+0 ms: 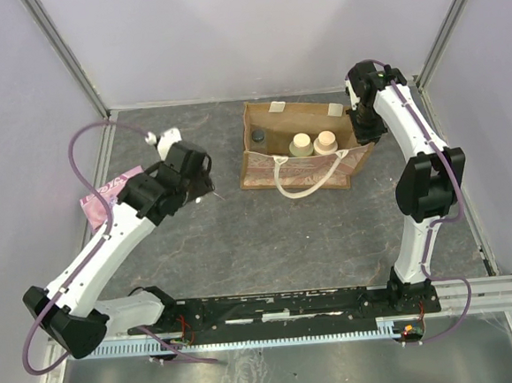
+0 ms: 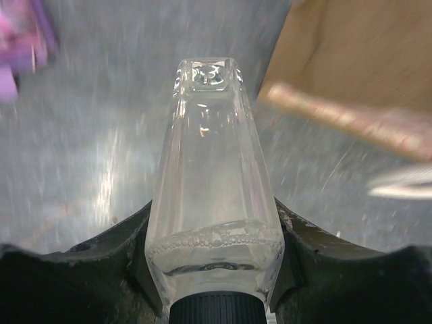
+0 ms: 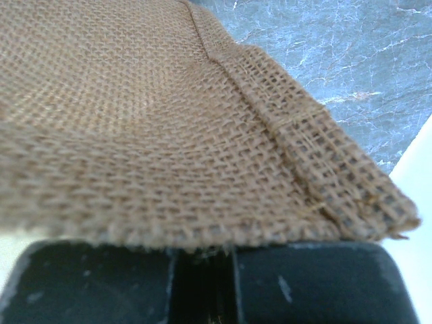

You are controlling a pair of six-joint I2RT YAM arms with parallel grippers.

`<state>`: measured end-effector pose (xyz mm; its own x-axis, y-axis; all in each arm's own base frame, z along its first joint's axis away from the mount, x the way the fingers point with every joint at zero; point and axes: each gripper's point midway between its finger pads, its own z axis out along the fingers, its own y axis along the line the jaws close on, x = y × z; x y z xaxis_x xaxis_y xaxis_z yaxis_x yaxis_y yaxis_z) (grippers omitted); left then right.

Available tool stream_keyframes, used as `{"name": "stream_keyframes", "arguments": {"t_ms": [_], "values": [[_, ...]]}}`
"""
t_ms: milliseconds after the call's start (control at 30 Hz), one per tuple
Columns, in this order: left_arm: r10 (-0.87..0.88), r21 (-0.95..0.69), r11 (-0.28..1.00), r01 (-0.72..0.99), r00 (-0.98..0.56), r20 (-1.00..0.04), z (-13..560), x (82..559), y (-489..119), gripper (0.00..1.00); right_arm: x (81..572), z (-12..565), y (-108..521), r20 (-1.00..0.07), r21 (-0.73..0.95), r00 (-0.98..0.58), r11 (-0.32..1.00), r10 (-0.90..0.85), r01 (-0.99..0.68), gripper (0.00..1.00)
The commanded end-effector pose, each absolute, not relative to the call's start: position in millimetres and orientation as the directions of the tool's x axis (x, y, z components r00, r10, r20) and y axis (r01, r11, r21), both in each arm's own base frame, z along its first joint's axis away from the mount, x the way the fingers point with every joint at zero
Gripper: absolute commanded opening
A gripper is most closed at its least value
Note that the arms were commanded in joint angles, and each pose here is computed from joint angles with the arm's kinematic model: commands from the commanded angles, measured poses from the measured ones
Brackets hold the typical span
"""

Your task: Place the personal care products into the canvas bag

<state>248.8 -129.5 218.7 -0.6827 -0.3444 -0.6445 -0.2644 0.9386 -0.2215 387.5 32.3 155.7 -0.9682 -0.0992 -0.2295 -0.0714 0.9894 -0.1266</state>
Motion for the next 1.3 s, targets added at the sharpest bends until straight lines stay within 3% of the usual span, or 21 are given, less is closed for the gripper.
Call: {"name": "stream_keyframes", "arguments": {"t_ms": [0,233,567,700,933,1267], "values": [[-0.243,-0.224,0.970,-0.097,-0.269,-0.932,353,323,-128,0.03,387,143,46,-0.210,-0.070,-0.974,0.995,-0.085,-0.072,0.00],[-0.237,-0.242,0.945,0.220,-0.050,-0.970,442,358,-190,0.03,391,150,47,-0.230,-0.065,-0.970,0.995,-0.083,-0.069,0.00],[-0.304,-0.228,0.802,0.552,0.048,-0.952,524,339,-245,0.03,393,149,51,-0.227,-0.048,-0.970,0.996,-0.084,-0.075,0.00],[-0.313,-0.241,0.729,0.640,-0.001,-0.950,521,338,-271,0.03,395,151,50,-0.231,-0.056,-0.969,0.996,-0.083,-0.072,0.00],[-0.184,-0.281,0.705,0.651,-0.214,-0.959,459,360,-314,0.03,395,154,48,-0.231,-0.069,-0.970,0.995,-0.082,-0.068,0.00],[0.004,-0.249,0.767,0.591,-0.392,-0.920,407,362,-339,0.03,410,181,46,-0.296,-0.086,-0.952,0.995,-0.083,-0.060,0.00]]}}
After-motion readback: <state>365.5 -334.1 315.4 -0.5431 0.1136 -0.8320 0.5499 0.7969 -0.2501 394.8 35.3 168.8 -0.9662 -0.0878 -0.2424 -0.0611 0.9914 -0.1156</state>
